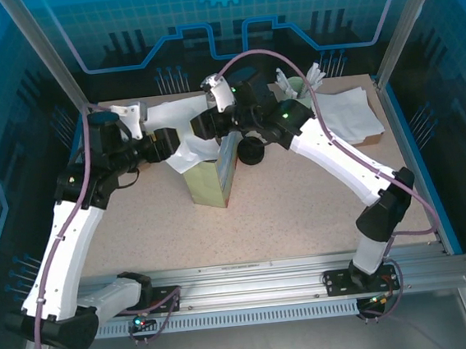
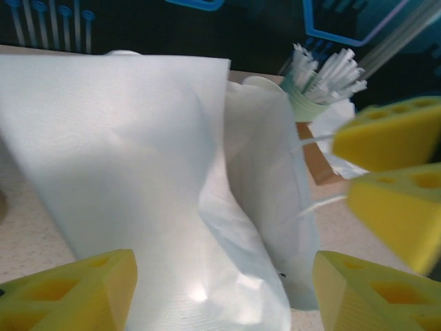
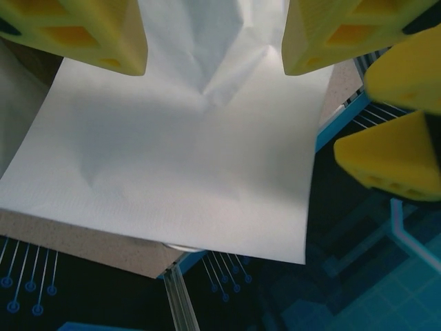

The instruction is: Pack the takeout coffee

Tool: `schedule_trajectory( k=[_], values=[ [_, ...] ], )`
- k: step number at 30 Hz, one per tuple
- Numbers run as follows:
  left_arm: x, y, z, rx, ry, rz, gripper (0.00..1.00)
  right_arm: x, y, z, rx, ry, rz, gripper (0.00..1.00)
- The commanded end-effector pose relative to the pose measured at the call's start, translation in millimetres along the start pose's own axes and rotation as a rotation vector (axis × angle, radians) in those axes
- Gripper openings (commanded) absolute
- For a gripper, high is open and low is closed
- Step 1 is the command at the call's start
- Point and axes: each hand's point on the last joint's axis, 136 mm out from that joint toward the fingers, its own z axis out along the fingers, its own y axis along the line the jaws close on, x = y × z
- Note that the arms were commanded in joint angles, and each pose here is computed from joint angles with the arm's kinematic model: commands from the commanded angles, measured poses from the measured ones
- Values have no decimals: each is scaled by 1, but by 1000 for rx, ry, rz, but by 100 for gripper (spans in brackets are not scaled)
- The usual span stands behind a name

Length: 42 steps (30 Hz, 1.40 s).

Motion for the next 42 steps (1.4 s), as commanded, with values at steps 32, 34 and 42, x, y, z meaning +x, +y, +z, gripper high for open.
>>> schedule_trajectory(
  k=[32, 34, 42],
  values=[
    [13, -41, 43, 61, 223, 178, 2, 3, -19, -75, 70, -82, -43, 60],
    [18, -42, 46, 55, 260, 185, 2, 5, -24, -79, 81, -86, -36, 61],
    [28, -47, 67, 61, 346, 213, 3, 12, -37, -81, 92, -83, -5, 61]
  ],
)
